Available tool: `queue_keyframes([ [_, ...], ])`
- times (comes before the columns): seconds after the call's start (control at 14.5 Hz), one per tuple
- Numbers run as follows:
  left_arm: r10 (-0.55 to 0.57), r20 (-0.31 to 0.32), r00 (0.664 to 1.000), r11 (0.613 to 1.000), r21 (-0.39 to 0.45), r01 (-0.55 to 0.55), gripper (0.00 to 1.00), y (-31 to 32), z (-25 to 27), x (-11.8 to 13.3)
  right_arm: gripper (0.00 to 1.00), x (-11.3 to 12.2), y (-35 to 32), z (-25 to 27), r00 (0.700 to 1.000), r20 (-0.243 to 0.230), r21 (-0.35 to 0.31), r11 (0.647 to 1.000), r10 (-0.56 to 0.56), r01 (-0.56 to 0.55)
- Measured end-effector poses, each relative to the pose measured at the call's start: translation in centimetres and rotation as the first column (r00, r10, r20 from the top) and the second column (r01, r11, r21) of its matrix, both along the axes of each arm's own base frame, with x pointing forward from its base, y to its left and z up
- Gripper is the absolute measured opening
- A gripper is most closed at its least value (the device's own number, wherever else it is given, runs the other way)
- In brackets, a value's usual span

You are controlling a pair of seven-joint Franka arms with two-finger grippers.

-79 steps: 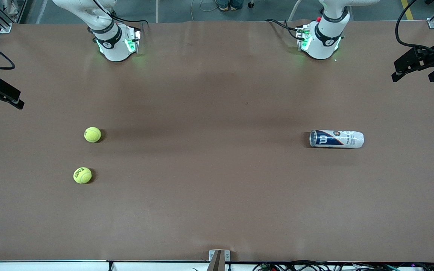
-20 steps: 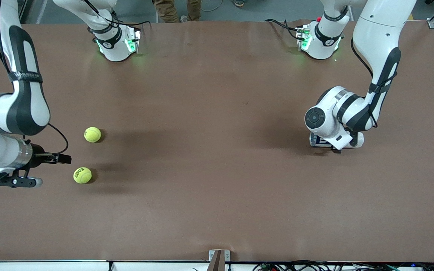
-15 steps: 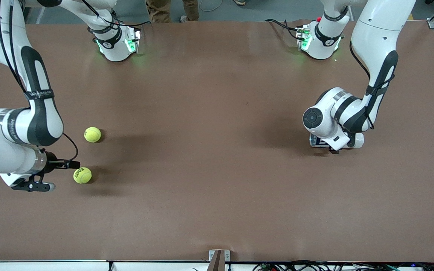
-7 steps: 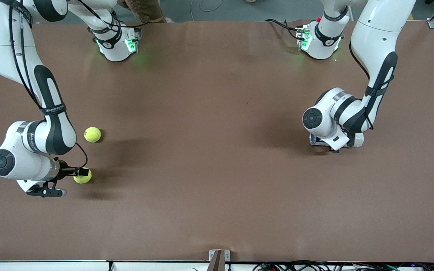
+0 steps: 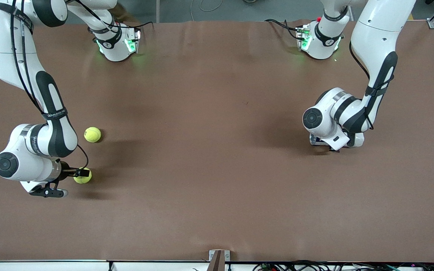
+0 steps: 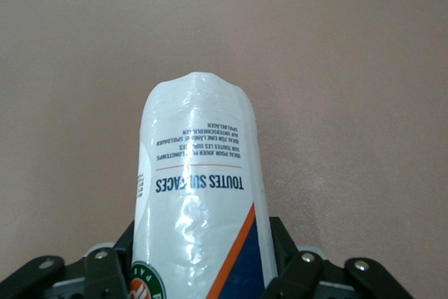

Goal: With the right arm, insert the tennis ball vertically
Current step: 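Grasp the white can with the left gripper while the right gripper grasps a ball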

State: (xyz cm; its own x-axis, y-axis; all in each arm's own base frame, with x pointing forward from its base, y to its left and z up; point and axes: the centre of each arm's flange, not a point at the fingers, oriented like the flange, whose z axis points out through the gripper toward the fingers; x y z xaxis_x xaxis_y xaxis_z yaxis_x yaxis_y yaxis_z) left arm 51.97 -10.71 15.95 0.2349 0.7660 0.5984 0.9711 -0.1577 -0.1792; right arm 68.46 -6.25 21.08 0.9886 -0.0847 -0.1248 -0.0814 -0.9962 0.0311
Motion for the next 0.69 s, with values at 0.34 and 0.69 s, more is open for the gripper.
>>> queue_keyframes([
  [0.34, -0.002, 0.011, 1.0, 1.0, -0.005, 0.002, 0.72, -0.2, 0.3, 0.4, 1.0, -0.1, 0.3, -0.8, 1.0, -0.01, 0.004, 1.0, 0.004, -0.004],
  [0.69, 0.009, 0.023, 1.0, 0.989, -0.147, -0.006, 0.72, -5.2, 5.5, 2.8, 1.0, -0.1, 0.4, -1.9, 1.0, -0.007, 0.004, 1.0, 0.005, -0.005],
])
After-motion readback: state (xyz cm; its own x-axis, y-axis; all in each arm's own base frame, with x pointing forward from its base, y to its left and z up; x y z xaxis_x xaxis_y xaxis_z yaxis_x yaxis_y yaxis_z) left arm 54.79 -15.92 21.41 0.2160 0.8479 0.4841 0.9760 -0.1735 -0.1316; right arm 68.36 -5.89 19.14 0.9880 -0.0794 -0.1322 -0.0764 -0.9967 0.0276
